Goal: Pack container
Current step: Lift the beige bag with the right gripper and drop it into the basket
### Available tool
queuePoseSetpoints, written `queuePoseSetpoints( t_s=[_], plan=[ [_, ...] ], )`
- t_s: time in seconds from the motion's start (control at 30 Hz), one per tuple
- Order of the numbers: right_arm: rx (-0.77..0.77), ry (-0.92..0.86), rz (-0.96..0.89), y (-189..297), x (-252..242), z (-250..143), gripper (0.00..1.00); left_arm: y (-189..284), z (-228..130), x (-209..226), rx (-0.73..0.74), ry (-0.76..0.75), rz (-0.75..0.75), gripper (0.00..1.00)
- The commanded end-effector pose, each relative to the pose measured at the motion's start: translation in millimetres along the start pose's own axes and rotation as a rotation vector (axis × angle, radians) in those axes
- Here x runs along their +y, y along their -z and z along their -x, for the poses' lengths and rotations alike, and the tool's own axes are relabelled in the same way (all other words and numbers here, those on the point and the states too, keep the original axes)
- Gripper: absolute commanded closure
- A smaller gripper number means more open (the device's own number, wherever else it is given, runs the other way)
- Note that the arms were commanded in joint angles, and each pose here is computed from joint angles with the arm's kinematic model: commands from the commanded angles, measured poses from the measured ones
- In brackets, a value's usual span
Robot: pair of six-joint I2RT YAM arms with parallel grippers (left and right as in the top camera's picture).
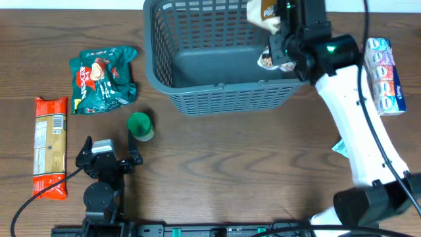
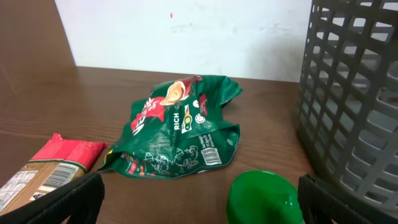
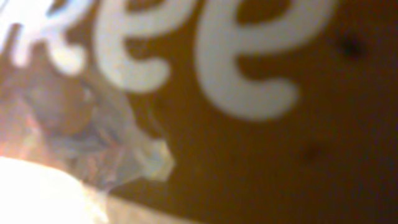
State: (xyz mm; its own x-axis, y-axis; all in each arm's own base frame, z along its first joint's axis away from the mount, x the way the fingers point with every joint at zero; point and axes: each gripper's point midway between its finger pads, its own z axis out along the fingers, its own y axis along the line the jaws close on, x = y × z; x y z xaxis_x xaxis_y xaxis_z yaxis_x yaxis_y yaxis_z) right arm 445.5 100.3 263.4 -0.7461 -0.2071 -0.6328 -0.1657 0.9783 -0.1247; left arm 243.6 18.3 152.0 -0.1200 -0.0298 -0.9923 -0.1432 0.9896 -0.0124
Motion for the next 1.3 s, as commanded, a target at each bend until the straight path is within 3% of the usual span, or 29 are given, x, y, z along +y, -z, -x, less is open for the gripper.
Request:
queuePoseSetpoints(
  t_s=[0.0,0.47,1.27],
  plan=[
    [-0.016,-0.032,-0.005,5.2,1.9,6.5,0.99,-2.4,-19.3,3.7,0.050,-0.017,0.019,0.01],
    [0.081,-0.018,-0.001,-13.8,6.0,-13.8,0.99,-2.4,-19.4,3.7,0.050,-0.017,0.019,0.02],
    [0.106,-0.095,-0.012,-50.2,-7.2,-15.5,0.99,-2.4,-19.3,3.7,0.050,-0.017,0.019,0.01]
  ],
)
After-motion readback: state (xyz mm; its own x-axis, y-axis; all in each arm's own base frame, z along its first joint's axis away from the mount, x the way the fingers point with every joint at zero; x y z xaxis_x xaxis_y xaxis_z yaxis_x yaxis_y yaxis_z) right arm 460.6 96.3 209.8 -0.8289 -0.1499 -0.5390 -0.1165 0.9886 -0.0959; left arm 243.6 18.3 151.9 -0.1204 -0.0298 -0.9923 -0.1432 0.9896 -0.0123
